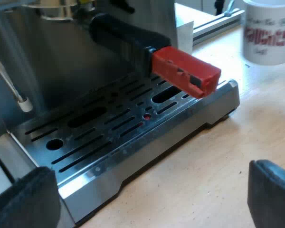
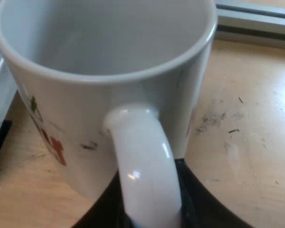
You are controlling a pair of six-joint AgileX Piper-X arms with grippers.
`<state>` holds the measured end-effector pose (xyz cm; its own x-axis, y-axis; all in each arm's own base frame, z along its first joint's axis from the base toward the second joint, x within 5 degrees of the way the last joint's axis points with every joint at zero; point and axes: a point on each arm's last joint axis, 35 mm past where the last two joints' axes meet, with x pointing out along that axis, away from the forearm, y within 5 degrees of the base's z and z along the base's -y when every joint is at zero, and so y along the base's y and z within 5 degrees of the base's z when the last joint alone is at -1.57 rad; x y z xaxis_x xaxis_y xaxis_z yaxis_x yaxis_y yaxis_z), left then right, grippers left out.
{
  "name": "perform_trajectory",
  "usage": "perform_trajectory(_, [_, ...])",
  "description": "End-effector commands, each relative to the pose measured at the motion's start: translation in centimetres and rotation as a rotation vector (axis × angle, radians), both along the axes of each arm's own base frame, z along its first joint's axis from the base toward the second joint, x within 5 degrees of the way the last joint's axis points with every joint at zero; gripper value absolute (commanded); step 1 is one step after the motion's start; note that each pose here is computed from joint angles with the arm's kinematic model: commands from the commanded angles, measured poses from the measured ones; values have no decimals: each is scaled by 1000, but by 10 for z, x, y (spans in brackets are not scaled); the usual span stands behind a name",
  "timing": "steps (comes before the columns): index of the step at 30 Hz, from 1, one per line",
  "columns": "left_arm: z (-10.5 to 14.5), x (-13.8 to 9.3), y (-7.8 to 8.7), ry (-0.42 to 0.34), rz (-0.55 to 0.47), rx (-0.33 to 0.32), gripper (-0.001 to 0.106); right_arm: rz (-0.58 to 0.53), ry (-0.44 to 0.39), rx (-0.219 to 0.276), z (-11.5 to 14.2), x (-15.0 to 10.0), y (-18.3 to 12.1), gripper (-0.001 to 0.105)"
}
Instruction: Place mug into machine
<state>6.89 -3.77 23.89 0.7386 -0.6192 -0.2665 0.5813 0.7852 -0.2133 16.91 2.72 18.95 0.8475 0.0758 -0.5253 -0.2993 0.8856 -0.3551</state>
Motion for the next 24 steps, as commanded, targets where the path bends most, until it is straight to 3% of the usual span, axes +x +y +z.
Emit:
perform_trajectory(1, [-1, 3, -1, 8, 16, 7, 81, 40, -47, 6, 26, -11, 3, 0])
perform_trajectory(6, [-13, 9, -3, 39, 18, 20, 81, 143, -66, 25, 50, -37, 13, 0])
perform_trajectory(12, [-20, 17, -5, -17, 27, 1, 81, 224, -48, 110, 53, -53, 32, 0])
perform_trajectory(18, [-27, 24, -3, -84, 167, 6, 81, 242, -65, 85, 51, -61, 55, 0])
perform_trajectory(24, [-27, 24, -3, -79, 175, -9, 81, 298, -95, 44, 44, -60, 84, 0])
